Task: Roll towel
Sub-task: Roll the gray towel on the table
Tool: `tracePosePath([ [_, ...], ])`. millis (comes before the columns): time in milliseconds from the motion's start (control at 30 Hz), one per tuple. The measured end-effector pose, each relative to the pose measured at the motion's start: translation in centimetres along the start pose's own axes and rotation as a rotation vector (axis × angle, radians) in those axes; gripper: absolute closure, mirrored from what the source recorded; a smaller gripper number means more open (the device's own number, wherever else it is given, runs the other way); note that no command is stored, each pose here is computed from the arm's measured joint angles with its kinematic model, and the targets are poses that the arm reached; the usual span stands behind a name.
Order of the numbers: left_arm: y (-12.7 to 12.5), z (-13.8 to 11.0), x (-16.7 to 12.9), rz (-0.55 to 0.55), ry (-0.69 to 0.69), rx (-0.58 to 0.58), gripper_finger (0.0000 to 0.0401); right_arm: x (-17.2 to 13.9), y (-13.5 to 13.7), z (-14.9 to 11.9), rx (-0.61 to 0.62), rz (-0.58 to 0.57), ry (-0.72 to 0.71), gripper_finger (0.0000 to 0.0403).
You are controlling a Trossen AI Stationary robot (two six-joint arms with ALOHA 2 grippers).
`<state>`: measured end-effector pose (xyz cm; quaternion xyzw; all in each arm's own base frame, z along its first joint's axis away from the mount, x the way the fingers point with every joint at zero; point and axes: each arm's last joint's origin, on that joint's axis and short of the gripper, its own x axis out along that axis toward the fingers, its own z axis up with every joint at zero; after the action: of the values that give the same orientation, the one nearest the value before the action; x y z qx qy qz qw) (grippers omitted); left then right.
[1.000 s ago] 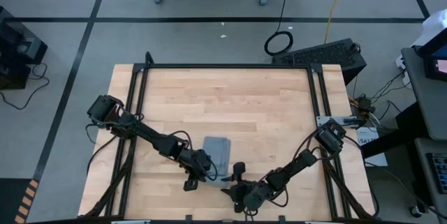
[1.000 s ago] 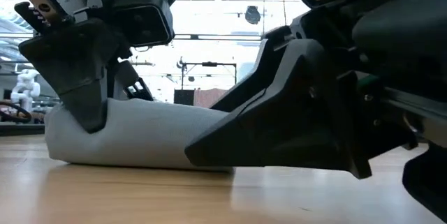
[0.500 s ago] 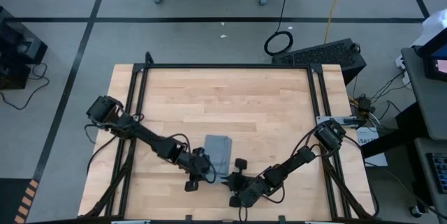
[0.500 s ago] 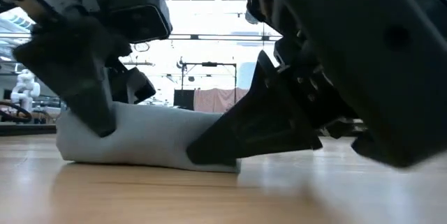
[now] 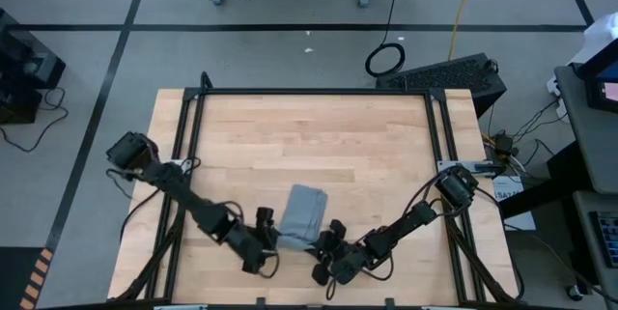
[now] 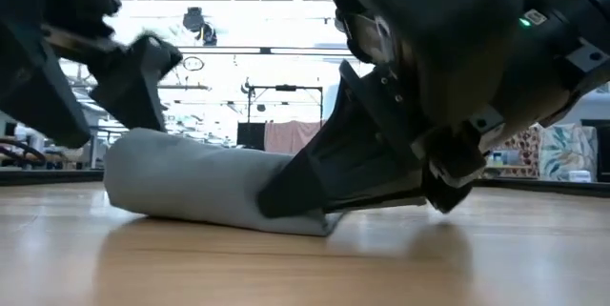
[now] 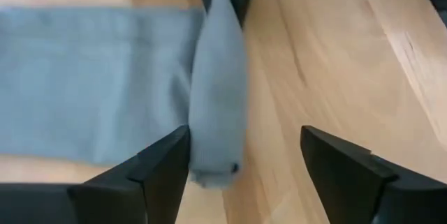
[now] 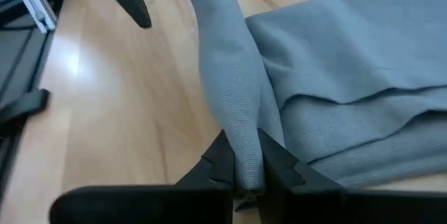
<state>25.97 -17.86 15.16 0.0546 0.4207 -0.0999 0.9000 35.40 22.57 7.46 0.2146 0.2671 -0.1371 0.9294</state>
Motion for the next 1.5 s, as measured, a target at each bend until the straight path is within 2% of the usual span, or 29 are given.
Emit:
tracePosePath([
  [200, -2.1, -0.6, 0.3, 0.168, -0.095, 0.14, 0.0127, 0.2, 0.0, 0.1, 0.066, 0.036, 0.03, 0.0382],
  [367, -3.0, -1.6, 1.5, 0.194, -0.075, 0.214, 0.0135, 0.2, 0.2, 0.2, 0.076, 0.069, 0.044, 0.0381],
  [600, -2.9, -2.6, 2.8, 0.217, -0.025, 0.233, 0.0197, 0.3, 0.1, 0.3, 0.078, 0.075, 0.054, 0.0381],
  [867, -2.3, -2.5, 3.0, 0.256, -0.027, 0.221, 0.0286, 0.3, 0.2, 0.3, 0.062, 0.082, 0.053, 0.038],
  [967, -1.8, -2.3, 3.3, 0.204, -0.006, 0.18, 0.0331, 0.2, 0.2, 0.4, 0.027, 0.086, 0.048, 0.0369],
  [1067, -1.2, -2.0, 3.4, 0.149, 0.01, 0.106, 0.037, -0.3, 0.5, 0.6, -0.111, 0.1, 0.048, 0.0339],
  [1267, 0.1, -1.1, 3.2, -0.003, 0.047, 0.007, 0.037, -2.8, 2.0, 1.1, -0.389, 0.144, 0.024, 0.0248],
  [1367, 1.0, -0.6, 3.1, -0.13, 0.078, -0.058, 0.0366, -4.2, 2.9, 0.8, -0.465, 0.123, -0.03, 0.0216],
  [1500, 2.2, -0.2, 3.4, -0.262, 0.109, -0.133, 0.0363, -5.4, 3.7, -0.2, -0.531, 0.066, -0.113, 0.0197],
])
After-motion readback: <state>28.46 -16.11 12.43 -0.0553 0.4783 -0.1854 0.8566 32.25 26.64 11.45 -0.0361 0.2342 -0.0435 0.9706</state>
